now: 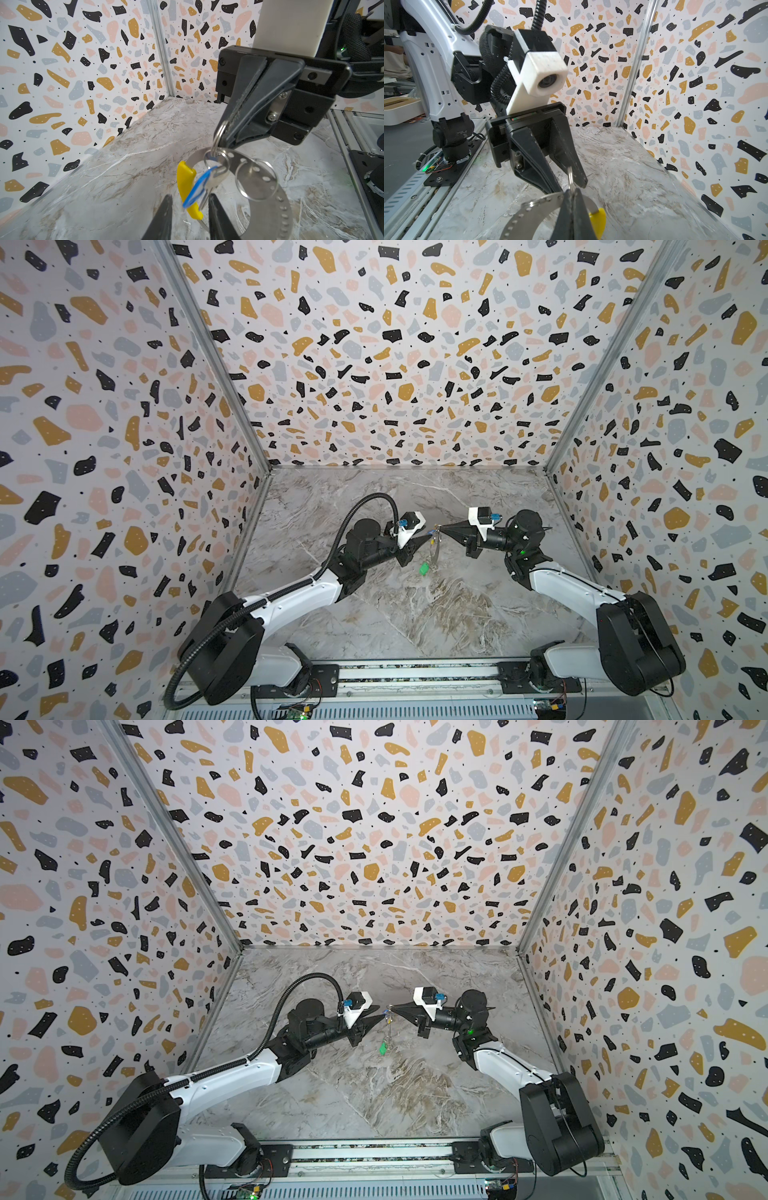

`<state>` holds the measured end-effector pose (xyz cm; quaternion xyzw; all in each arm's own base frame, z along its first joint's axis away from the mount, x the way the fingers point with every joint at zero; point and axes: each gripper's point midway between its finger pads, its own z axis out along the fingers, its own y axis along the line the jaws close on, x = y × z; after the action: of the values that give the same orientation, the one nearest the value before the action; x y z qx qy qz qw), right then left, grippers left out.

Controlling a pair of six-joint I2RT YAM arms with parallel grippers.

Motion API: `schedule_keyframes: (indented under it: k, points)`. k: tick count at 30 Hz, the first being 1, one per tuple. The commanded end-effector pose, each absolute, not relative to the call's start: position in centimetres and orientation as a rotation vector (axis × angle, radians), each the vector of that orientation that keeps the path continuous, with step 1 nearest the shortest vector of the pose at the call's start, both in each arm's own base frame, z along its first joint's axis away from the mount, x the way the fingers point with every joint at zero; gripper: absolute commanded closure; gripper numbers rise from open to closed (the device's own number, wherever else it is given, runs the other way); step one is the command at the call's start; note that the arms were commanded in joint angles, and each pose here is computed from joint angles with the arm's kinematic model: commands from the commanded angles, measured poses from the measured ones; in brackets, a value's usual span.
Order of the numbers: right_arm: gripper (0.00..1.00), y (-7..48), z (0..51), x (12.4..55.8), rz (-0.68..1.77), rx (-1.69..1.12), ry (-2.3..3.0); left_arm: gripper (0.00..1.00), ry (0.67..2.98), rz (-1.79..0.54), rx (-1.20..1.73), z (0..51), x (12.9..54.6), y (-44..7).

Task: Remove the keys from the keyring

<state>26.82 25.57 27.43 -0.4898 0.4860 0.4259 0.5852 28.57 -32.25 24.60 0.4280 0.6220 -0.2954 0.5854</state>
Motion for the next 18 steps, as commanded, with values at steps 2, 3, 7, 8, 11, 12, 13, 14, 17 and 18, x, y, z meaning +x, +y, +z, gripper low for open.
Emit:
schedule_keyframes:
  k: [2, 3, 7, 8, 11, 12, 13, 14, 17, 18]
  points:
    - [1.00, 25.5, 29.4, 26.7, 0.974, -1.157, 1.065, 0.75, 1.308, -0.626, 0.952, 29.7, 28.6, -31.5]
    - [1.00, 25.5, 29.4, 26.7, 0.971, -1.156, 1.065, 0.76, 1.301, -0.616, 0.944, 30.0, 28.6, -31.3]
    - [1.00, 25.6, 29.3, 26.8, 0.975, -1.156, 1.070, 0.77, 1.267, -0.594, 0.940, 31.0, 28.2, -30.8]
    - [1.00, 25.6, 29.4, 26.7, 0.976, -1.157, 1.069, 0.77, 1.255, -0.601, 0.943, 31.2, 28.0, -30.9]
    - [1.00, 25.6, 29.3, 26.7, 0.982, -1.159, 1.070, 0.77, 1.234, -0.636, 0.964, 31.7, 27.7, -31.5]
    - [1.00, 25.6, 29.3, 26.6, 0.985, -1.161, 1.069, 0.77, 1.231, -0.650, 0.970, 31.8, 27.6, -31.7]
    - [1.00, 25.6, 29.3, 26.6, 0.987, -1.163, 1.067, 0.77, 1.228, -0.661, 0.981, 31.8, 27.5, -32.0]
    - [1.00, 25.6, 29.3, 26.6, 0.987, -1.163, 1.069, 0.77, 1.226, -0.668, 0.989, 31.7, 27.5, -32.1]
    - [1.00, 25.6, 29.3, 26.6, 0.989, -1.163, 1.068, 0.78, 1.215, -0.693, 1.017, 31.6, 27.1, -32.7]
    - [1.00, 25.6, 29.2, 26.6, 0.989, -1.163, 1.070, 0.78, 1.213, -0.699, 1.023, 31.6, 27.0, -32.8]
